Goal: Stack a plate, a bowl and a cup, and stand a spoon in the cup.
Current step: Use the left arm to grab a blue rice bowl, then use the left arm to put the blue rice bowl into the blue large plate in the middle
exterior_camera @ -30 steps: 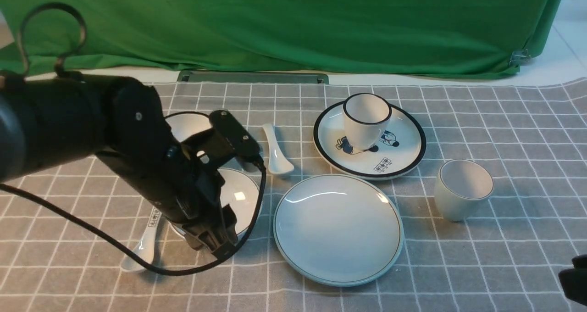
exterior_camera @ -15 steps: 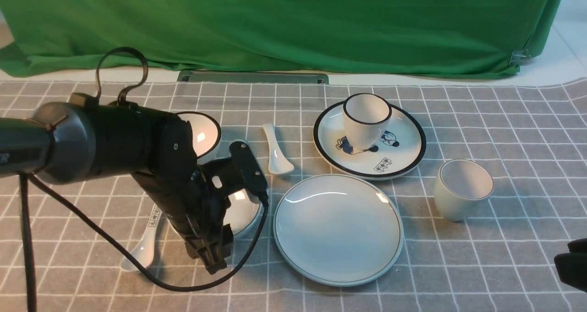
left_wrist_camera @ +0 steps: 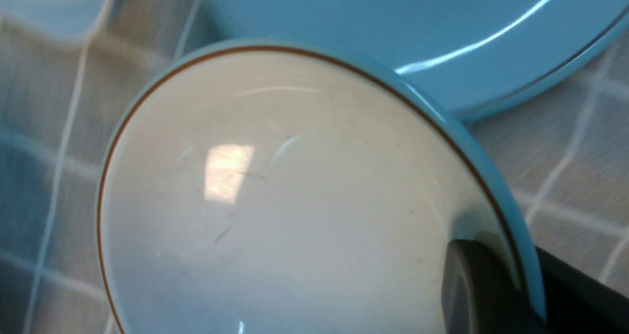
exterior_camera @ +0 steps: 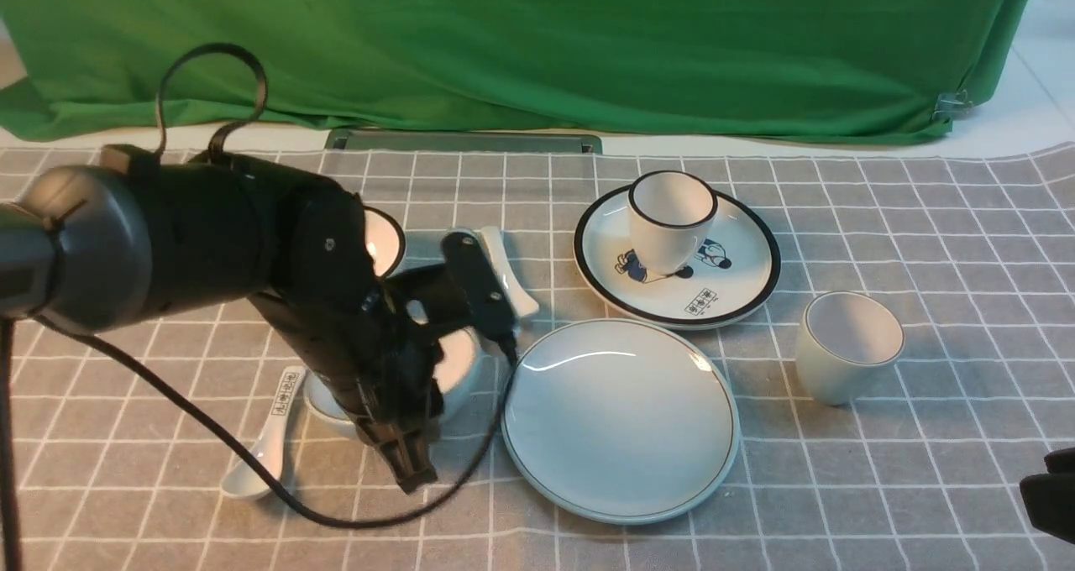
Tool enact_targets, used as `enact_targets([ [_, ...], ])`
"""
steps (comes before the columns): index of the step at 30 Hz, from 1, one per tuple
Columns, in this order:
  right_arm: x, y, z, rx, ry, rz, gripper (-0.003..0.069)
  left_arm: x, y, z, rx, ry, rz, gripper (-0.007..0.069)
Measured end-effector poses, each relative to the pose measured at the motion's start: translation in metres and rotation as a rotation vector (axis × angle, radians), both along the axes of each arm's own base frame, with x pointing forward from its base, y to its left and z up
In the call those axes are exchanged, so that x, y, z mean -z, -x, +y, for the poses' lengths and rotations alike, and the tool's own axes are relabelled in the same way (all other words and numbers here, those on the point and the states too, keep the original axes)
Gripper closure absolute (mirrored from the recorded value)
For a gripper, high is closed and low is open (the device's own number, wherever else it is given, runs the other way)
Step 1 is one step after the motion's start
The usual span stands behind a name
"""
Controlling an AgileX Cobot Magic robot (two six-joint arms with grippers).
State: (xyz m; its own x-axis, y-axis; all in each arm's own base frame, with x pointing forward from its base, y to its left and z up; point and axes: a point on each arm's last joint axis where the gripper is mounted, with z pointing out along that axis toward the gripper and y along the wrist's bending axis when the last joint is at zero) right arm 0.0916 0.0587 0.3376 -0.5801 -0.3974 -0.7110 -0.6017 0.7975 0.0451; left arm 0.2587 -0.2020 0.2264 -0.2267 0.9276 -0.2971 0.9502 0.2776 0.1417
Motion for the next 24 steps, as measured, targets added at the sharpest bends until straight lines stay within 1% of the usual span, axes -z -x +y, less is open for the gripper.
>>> enact_targets([
  [1,0.000,0.000,0.000,0.001,0.002,-0.001,0.0460,-0.004,0.005,-0.012,0.035,0.005,-0.018,0.0594],
  [4,0.000,0.000,0.000,0.001,0.004,-0.001,0.0460,-0.006,0.011,-0.036,0.081,0.001,-0.052,0.0594],
  [9,0.001,0.000,0.000,-0.001,0.008,0.005,0.0460,0.007,0.005,-0.064,0.109,-0.011,-0.072,0.0594],
  [16,0.001,0.001,0.000,-0.002,0.009,0.008,0.0460,0.027,-0.011,-0.086,0.123,-0.018,-0.074,0.0594],
  [21,0.001,0.001,-0.001,-0.003,0.013,0.014,0.0460,0.033,-0.017,-0.091,0.130,-0.018,-0.085,0.0591],
  [24,0.001,0.001,-0.001,0.000,0.012,0.019,0.0460,0.033,-0.017,-0.092,0.126,-0.014,-0.080,0.0568],
])
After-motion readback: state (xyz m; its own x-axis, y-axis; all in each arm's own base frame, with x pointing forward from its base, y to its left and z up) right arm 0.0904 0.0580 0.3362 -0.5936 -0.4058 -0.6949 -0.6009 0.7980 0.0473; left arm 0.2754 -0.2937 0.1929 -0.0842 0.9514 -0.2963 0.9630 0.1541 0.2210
